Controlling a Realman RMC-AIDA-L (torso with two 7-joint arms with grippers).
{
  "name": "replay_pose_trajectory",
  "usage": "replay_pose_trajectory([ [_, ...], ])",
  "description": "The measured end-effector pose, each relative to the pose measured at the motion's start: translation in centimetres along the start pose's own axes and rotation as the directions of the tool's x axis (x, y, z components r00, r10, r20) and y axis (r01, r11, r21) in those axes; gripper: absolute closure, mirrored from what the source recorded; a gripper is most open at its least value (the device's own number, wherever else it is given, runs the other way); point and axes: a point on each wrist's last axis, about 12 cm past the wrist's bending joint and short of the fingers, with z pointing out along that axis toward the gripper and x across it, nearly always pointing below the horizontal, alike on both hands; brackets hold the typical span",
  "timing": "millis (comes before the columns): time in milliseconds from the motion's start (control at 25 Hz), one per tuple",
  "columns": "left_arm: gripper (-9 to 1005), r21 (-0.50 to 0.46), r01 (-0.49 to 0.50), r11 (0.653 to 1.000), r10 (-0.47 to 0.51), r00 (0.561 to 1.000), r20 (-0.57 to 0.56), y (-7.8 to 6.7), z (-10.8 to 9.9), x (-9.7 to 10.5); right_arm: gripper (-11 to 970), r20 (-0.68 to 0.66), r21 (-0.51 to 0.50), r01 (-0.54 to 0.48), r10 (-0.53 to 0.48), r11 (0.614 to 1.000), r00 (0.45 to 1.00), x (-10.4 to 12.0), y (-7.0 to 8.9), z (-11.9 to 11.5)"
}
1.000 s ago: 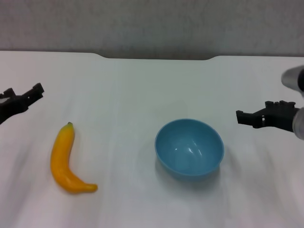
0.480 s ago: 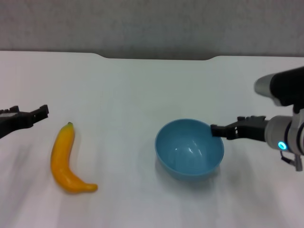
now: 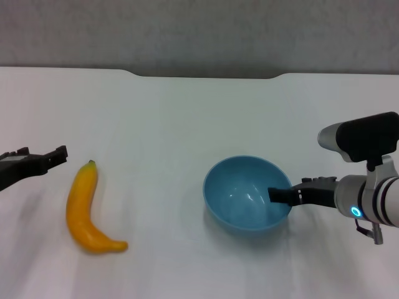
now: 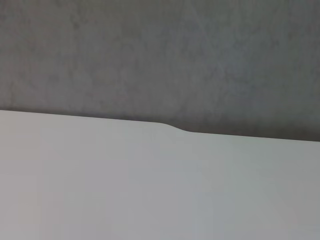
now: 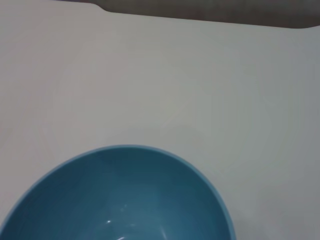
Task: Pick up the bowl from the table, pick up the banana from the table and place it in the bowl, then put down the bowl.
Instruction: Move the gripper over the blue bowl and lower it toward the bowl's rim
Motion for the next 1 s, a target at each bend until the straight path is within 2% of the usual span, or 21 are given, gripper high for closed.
replay_pose_trajectory([
  [280,109,-0.003,0.009,1.0,-0.009,1.0,-0.01,0.1,0.1,0.4,74,0.035,0.003,0.001,-0.001,1.0,0.999,0.2,0.2,0.2],
  [560,109,-0.004,0.016,1.0,-0.016,1.0,-0.015,0.1,0.1,0.6,87,0.014,0.015,-0.01,0.01,1.0,1.0,0.8,-0.2,0.4],
  [760,110,-0.005,0.02,1.0,-0.02,1.0,-0.017,0.2,0.1,0.7,294,0.003,0.019,0.015,-0.015,1.0,1.0,1.1,-0.3,0.5],
  [1000,110,-0.009,0.023,1.0,-0.023,1.0,-0.02,0.3,0.0,0.9,430,0.016,0.024,0.048,-0.049,0.999,0.999,1.1,-0.3,0.4],
])
